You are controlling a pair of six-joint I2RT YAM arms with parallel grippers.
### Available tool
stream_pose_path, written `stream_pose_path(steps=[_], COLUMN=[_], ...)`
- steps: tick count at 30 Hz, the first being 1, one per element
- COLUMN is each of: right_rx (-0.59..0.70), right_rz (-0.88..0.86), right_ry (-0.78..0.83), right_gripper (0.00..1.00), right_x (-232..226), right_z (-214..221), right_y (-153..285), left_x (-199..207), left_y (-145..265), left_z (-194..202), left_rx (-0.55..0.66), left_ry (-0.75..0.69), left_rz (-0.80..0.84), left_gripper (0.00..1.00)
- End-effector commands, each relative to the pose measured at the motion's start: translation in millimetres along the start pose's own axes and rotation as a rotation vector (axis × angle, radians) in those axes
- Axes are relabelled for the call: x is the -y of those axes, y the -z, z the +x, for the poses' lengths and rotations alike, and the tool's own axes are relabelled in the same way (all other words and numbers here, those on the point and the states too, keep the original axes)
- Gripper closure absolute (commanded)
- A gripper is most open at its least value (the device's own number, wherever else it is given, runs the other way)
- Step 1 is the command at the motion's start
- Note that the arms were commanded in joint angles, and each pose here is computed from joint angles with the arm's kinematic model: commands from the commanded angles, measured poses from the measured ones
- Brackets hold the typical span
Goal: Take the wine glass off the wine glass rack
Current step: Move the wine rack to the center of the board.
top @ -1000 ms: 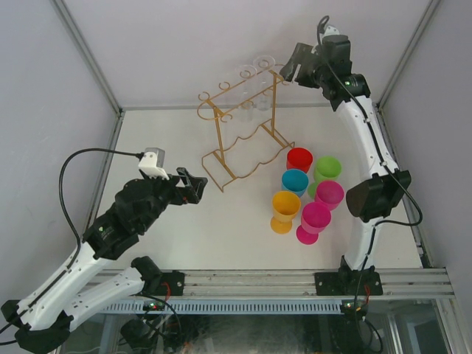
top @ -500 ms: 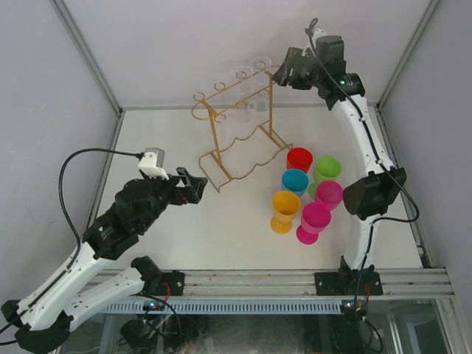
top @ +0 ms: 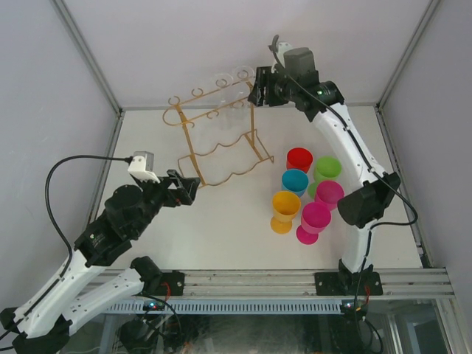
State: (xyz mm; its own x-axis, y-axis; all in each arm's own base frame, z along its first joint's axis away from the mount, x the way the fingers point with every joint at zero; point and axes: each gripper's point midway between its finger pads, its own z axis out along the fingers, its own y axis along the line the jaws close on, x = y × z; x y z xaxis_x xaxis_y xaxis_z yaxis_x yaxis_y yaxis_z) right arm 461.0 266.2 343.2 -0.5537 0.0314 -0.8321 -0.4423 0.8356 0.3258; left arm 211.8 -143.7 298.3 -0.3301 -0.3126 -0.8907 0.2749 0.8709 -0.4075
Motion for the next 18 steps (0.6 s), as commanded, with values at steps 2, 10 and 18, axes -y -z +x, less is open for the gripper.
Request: stream_pose_path(steps=[2, 10, 18], right_rx=[0.071, 0.067, 0.152], right_rz=[-0.074, -0.172, -0.145], right_ry=[0.068, 0.102, 0.126], right_gripper=[0.44, 0.44, 0.43], right_x=[-42, -83, -85], right_z=[-14, 0, -15], right_y=[46, 75, 94], left_x=[-10, -13, -14], left_y=[2, 5, 7], left_z=[-3, -4, -4], left_rx=[0.027, 0.033, 0.033], left_ry=[0.014, 0.02, 0.021], left_rz=[-0.044, -0.053, -0.056], left_gripper=[0.0, 0.0, 0.0])
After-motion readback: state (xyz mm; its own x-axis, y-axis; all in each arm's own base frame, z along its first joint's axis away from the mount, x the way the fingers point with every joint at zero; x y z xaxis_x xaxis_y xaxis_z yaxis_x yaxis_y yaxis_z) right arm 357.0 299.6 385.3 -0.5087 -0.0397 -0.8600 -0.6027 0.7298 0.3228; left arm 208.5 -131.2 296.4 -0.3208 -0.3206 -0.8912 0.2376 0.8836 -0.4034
